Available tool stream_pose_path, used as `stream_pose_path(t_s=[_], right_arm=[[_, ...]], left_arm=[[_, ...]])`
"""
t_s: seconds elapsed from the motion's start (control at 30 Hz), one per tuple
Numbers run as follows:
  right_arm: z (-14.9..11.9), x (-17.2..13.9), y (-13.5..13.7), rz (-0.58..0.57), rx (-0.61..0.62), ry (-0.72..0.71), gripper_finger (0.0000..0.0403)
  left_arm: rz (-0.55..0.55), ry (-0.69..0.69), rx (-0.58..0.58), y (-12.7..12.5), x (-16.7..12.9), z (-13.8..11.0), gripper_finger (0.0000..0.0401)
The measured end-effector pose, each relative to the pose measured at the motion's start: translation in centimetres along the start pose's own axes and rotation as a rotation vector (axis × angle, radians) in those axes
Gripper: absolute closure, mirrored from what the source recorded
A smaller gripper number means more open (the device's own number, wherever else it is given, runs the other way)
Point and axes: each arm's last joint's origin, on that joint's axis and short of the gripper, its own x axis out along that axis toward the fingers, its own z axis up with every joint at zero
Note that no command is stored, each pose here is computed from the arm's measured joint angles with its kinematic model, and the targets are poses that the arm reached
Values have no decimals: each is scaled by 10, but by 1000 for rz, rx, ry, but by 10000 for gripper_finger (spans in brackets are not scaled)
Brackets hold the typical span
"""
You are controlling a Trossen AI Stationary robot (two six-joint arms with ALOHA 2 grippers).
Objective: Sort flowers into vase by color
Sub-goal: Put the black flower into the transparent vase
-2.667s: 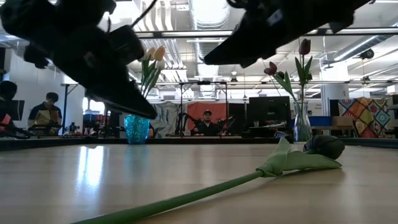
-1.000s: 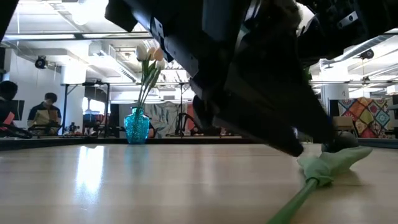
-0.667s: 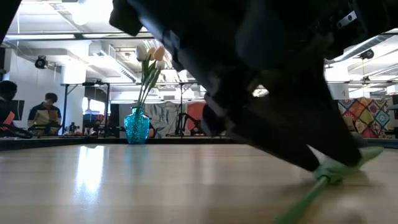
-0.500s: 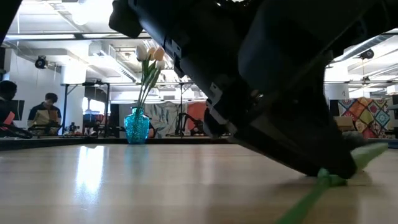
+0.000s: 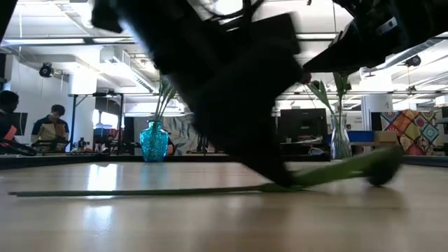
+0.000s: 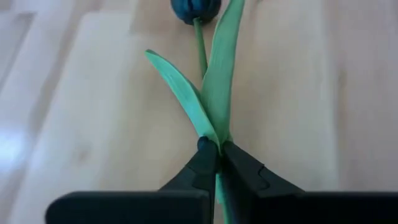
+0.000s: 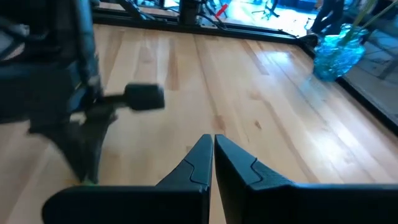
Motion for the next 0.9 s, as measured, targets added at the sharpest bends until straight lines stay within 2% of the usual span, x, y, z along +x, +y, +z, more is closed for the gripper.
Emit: stream_pose_path(t_s=[0.13,0.27,0.4,0.53,0.73,0.9], right_arm=[[0,0,-1,-27,-21,-1,392],[0,0,-2,-70,-16,-6,392],[-2,0,-3,-114,-10,-5,392],[-9,0,-5,-163,14,-14,392],[-23,4,-11,-228,111,-127,392],[-23,23,-18,-182,188,-272,390]], left_arm=[[2,-40,-28,26,-15,-22,400],[-41,-155,-84,57,-35,-43,400],[-121,-319,-128,94,-53,-62,401],[-231,-542,-171,135,-75,-76,401],[-367,-868,-195,194,-104,-97,401],[-429,-975,-145,221,-110,-95,401]])
